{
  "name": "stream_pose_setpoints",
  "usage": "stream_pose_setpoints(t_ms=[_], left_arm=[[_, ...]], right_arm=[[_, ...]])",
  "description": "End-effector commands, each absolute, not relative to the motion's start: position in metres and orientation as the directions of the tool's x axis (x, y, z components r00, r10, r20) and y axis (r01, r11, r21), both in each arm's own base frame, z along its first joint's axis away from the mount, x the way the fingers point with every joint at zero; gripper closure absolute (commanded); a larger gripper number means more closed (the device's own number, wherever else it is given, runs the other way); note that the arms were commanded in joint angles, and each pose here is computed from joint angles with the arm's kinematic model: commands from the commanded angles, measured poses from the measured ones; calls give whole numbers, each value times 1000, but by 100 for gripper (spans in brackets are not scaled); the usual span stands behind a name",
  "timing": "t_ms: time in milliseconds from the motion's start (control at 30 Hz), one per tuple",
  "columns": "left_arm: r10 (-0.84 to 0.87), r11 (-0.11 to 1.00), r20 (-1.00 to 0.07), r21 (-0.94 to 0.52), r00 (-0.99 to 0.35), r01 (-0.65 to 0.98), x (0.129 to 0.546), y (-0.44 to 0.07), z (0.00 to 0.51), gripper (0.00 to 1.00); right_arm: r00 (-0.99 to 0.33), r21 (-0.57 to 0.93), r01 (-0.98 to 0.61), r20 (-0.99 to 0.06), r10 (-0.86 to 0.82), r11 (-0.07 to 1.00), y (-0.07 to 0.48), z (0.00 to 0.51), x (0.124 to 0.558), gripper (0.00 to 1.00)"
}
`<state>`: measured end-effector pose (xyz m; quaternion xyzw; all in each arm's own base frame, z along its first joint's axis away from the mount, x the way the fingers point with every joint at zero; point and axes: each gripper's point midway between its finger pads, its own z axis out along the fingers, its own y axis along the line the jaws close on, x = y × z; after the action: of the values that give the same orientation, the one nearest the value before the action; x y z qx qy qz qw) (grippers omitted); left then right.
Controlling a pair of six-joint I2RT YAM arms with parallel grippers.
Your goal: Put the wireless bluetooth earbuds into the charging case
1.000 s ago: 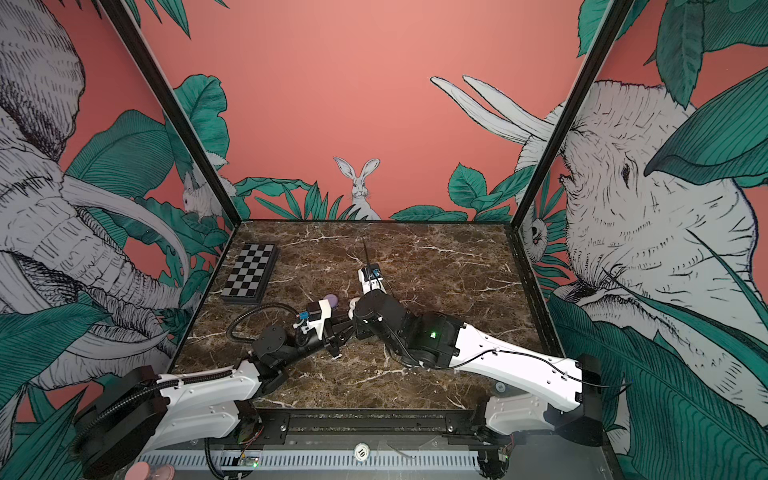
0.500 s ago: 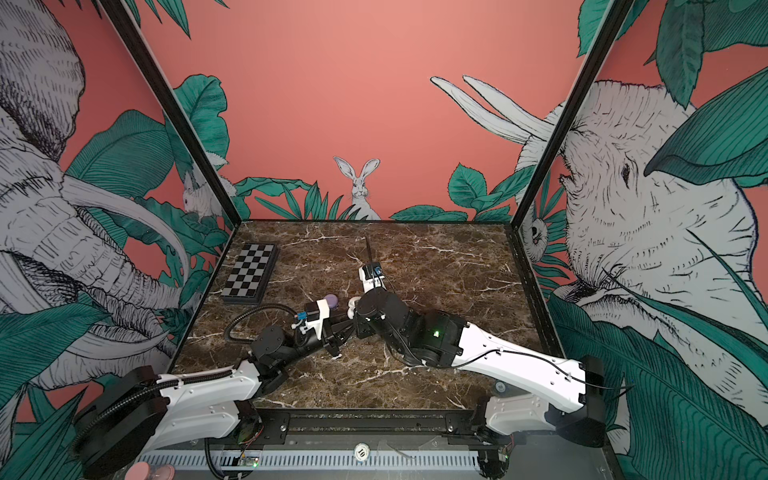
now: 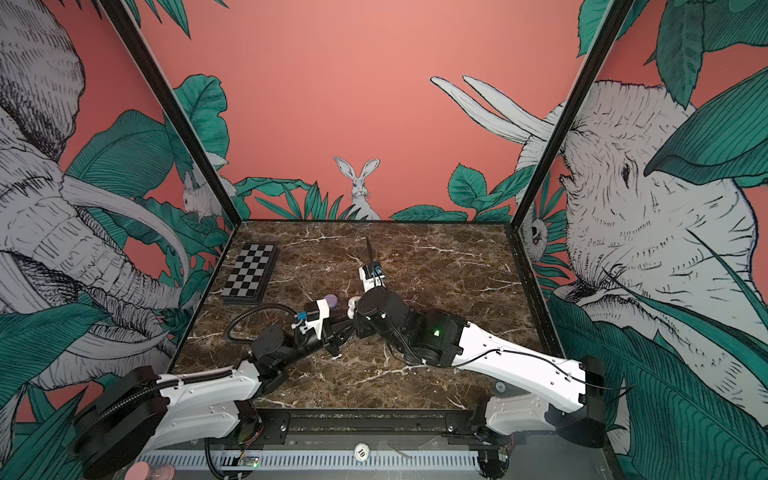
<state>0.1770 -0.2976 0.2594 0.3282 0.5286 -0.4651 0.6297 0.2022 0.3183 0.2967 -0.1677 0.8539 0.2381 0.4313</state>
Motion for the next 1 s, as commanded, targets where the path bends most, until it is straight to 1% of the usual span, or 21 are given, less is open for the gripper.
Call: stream_pose_setpoints(t_ms=[0, 367, 633, 800, 967], left_arm=[[-296, 342, -954, -67, 40, 937, 172, -294, 277, 100], [-289, 364, -957, -78, 33, 928, 176, -292, 274, 100], [-283, 361, -959, -87, 20, 928, 177, -294, 271, 100], [-260, 397, -966, -89, 19, 913, 183, -292, 266, 100], [-223, 423, -975, -96, 1, 901, 188, -292, 257, 100]], right_arm=[[-567, 291, -498, -822, -53, 817, 323, 307, 203, 79], [-569, 287, -499, -820, -59, 818, 327, 304, 204, 80], [-574, 313, -509, -817, -46, 802, 336, 306, 204, 80], [-568, 311, -511, -822, -44, 802, 336, 309, 205, 80], [-571, 298, -496, -820, -48, 816, 330, 302, 206, 80]])
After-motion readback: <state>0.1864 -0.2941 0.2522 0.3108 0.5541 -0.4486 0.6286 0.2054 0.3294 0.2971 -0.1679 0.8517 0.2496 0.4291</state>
